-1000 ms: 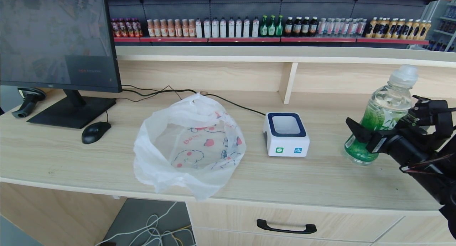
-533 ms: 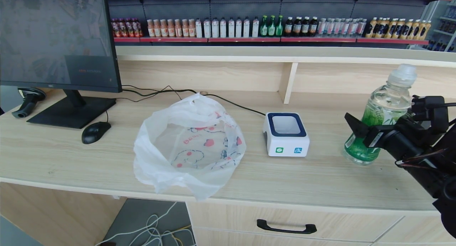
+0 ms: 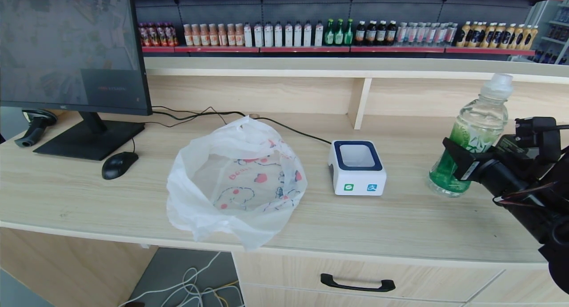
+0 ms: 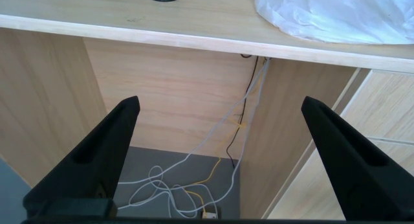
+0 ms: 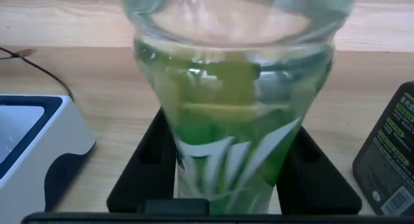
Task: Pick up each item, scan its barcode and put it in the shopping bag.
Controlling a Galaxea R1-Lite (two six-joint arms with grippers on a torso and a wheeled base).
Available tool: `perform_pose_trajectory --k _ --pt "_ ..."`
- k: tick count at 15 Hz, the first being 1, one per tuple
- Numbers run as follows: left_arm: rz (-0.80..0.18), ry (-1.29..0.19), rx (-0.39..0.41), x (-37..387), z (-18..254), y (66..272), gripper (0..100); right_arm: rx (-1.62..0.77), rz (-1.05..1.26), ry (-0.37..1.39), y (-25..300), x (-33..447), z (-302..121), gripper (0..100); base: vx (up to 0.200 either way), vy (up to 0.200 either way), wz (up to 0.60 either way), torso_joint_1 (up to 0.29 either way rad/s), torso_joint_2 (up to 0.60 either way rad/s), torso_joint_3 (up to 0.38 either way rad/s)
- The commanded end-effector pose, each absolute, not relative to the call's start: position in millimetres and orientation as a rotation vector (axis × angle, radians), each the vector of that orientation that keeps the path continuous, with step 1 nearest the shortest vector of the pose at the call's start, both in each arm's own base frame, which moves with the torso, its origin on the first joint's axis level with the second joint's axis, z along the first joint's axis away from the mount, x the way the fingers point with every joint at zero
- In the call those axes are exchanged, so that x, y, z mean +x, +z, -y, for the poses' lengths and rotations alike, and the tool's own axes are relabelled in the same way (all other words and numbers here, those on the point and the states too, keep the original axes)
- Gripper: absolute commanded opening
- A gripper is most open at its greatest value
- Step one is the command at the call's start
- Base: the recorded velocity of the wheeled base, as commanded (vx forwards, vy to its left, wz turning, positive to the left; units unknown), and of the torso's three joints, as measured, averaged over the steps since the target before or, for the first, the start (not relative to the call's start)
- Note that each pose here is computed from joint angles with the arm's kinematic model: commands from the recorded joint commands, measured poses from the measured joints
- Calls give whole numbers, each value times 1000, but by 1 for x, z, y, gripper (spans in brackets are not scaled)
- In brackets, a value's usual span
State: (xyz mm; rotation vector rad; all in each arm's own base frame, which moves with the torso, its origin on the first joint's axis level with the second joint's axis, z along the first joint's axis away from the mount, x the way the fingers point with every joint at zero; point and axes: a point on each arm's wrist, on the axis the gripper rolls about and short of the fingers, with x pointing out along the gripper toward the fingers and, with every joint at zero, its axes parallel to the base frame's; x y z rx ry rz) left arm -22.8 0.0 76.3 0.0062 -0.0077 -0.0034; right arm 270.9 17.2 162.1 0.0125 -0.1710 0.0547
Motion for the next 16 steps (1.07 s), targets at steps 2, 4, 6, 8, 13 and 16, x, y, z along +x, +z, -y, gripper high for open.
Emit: perform_pose_trajectory --k 2,4,6,8,13,16 --pt "9 -3 6 -23 0 76 100 16 194 53 168 268 -16 0 0 0 0 0 0 0" --pt "9 -3 8 -23 0 76 100 18 205 56 171 266 -16 0 0 0 0 0 0 0" --pt "9 -3 6 -23 0 76 100 13 222 87 175 262 -17 0 0 0 0 0 0 0" --pt "9 -3 6 -23 0 76 100 15 250 94 183 251 -17 0 0 0 0 0 0 0" --pt "6 -3 3 -23 0 76 100 10 261 263 185 196 -24 0 0 0 0 0 0 0" --pt "6 -3 5 -23 0 76 100 103 280 356 190 176 -35 0 0 0 0 0 0 0"
